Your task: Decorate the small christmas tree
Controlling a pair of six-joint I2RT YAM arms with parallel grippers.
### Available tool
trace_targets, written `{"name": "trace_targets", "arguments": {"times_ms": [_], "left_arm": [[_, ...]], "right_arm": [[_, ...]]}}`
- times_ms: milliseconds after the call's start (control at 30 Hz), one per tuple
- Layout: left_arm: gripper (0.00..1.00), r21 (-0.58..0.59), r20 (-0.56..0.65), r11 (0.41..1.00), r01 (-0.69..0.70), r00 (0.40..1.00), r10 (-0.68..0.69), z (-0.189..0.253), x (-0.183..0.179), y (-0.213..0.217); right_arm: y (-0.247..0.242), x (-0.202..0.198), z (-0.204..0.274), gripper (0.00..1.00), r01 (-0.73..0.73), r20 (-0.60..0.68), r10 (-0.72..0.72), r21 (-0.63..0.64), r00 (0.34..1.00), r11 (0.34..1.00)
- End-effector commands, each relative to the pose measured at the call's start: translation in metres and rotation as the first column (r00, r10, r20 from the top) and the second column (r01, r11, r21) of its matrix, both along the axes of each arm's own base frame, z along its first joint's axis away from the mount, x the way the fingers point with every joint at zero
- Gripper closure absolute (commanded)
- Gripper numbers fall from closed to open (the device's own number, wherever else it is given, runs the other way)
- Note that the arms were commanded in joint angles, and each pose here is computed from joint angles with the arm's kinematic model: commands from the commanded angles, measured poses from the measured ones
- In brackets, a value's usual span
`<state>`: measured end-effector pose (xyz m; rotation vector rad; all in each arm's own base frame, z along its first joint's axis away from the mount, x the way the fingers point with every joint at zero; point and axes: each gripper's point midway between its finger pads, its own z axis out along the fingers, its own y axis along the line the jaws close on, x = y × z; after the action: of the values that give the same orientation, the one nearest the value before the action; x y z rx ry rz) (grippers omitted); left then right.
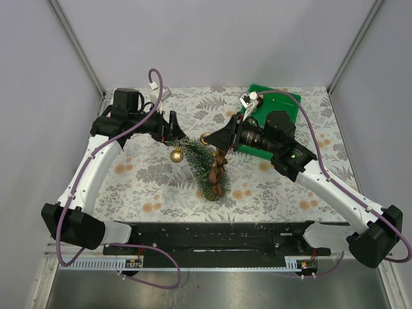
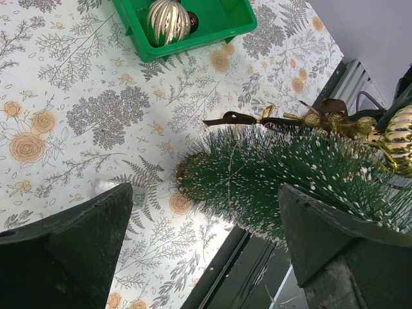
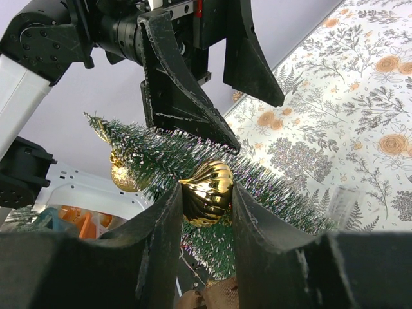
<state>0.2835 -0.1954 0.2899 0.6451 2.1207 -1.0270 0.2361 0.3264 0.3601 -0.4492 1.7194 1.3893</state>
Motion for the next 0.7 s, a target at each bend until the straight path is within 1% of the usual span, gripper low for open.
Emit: {"name": "trace_targets", "arguments": {"times_ms": [0,667], "left_arm": [[0.01,-0.014,0.059,1.000,0.012,0.998,-0.011,0.015,-0.003,-0.001],[0.01,-0.014,0.062,1.000,0.006,0.998,-0.005,0.018,-0.002,0.000]], "right_arm": [[-0.006,-0.006,0.035,0.98,0.016,0.087,-0.021,0.048,0.996,0.999],[-0.010,-0.021,0.060,0.98,-0.021,0.094,0.009,0.125,0.995,0.992]]}}
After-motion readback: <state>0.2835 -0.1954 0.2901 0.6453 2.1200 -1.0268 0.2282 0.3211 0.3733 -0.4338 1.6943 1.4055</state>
